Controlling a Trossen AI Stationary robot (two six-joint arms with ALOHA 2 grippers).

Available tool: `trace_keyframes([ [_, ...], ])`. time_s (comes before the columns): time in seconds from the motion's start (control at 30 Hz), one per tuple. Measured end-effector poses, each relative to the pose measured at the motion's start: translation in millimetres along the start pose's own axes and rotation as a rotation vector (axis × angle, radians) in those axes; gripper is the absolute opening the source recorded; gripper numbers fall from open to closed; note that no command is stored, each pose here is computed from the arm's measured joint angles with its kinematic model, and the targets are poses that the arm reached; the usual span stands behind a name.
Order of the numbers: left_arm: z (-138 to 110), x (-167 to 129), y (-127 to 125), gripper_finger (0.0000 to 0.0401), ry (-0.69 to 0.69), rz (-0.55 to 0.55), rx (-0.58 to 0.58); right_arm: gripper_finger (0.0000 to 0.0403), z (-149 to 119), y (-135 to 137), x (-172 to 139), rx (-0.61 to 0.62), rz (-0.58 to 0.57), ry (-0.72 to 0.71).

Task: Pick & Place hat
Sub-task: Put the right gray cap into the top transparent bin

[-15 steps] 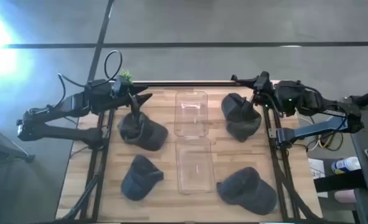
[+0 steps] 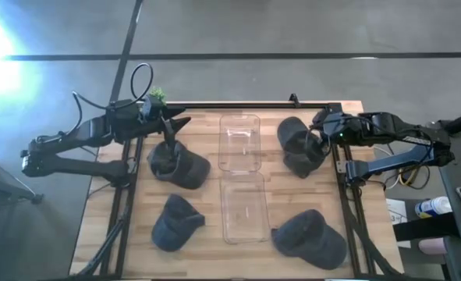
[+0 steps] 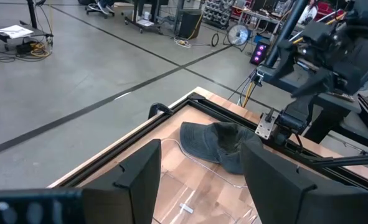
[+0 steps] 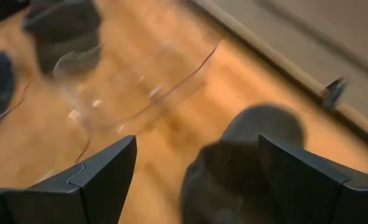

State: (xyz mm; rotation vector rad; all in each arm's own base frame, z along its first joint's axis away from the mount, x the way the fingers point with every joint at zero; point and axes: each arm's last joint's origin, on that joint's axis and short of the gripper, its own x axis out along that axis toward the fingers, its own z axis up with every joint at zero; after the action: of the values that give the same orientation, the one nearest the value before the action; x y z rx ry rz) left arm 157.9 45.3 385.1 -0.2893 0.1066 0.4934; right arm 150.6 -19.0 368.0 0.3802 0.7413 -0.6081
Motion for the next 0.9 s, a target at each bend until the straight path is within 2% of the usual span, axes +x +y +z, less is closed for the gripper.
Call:
trace_keyframes([
  [0.2,0.0,0.0,0.0,0.0213,0.000,0.000,0.000,0.0328,-9.6,2.6,6.1,-0.001,0.097,0.154],
  [0.33,-0.1,0.1,0.0,0.0213,0.001,0.000,0.000,0.0328,-25.2,3.7,23.0,-0.020,0.107,0.316],
  [0.47,-0.1,0.1,0.0,0.0213,0.001,0.000,0.001,0.0328,-41.5,3.2,41.4,-0.037,0.093,0.413],
  [0.77,-0.1,0.1,0.0,0.0213,0.001,0.000,0.007,0.0328,-61.5,4.1,70.6,-0.052,0.109,0.434],
  [0.9,-0.1,0.1,0.0,0.0213,0.001,0.000,0.008,0.0328,-68.6,2.0,79.0,-0.083,0.067,0.450],
])
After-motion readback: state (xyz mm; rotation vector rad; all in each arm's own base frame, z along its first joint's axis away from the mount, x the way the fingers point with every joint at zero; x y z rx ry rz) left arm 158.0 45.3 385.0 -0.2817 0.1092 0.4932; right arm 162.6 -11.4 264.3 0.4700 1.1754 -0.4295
